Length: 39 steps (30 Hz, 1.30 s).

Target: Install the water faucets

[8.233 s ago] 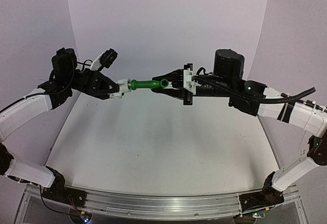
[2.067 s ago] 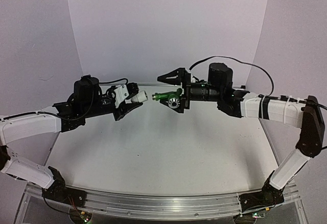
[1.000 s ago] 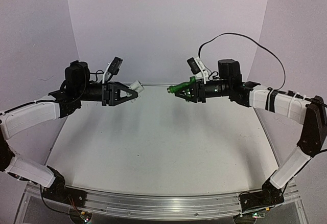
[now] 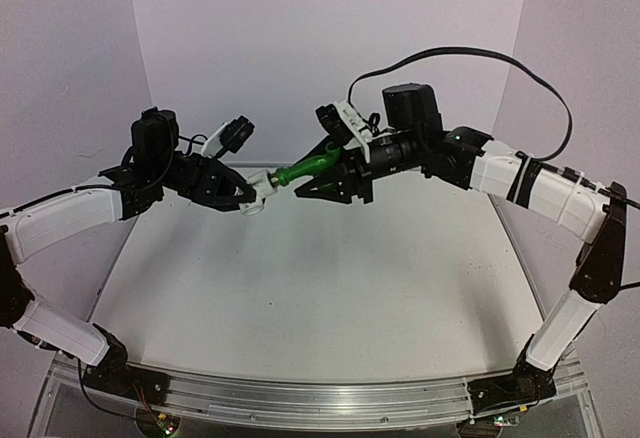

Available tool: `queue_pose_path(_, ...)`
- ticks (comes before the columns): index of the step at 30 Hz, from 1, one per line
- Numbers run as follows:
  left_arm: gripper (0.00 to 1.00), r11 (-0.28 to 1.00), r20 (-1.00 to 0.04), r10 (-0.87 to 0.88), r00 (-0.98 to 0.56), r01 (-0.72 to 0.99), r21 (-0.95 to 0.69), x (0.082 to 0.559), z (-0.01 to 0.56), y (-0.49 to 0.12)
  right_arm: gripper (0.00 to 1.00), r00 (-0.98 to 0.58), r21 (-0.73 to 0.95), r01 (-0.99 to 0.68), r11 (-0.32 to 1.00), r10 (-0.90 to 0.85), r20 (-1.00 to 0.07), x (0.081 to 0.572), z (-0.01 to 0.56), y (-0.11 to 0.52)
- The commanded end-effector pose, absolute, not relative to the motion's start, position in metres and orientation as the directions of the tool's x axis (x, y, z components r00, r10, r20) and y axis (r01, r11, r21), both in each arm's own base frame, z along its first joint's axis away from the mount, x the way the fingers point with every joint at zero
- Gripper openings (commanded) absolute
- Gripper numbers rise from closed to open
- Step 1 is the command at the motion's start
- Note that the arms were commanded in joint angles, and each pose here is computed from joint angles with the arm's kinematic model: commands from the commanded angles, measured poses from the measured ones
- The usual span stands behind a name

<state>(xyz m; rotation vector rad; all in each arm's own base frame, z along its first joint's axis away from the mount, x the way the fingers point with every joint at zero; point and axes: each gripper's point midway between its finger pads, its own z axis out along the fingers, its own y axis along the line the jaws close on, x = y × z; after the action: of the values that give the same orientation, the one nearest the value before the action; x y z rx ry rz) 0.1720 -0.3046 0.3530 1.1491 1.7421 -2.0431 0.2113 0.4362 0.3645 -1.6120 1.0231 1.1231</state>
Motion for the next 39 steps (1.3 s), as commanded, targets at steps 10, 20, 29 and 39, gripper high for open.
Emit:
queue_pose_path(10,0.00,-0.328,-0.745,0.291,-0.601,0.669,-0.667,0.167,0.379,-0.303,0.00,0.280,-0.233,-0.911,-0.340,-0.095,-0.955,0.186,0.383,0.449)
queue_pose_path(20,0.00,-0.315,-0.815,0.217,-0.537,0.752,-0.579,0.172,0.381,-0.304,0.00,0.089,-0.022,-0.926,-0.378,-0.161,-0.983,0.185,0.372,0.461)
queue_pose_path(29,0.00,-0.121,-0.868,0.197,-0.456,0.867,-0.483,0.216,0.362,-0.316,0.00,-0.059,0.130,-0.925,-0.356,-0.203,-0.977,0.190,0.369,0.469)
queue_pose_path(39,0.00,-0.047,-0.889,0.183,-0.419,0.900,-0.434,0.234,0.363,-0.319,0.00,-0.133,0.206,-0.935,-0.288,-0.253,-0.958,0.201,0.352,0.476)
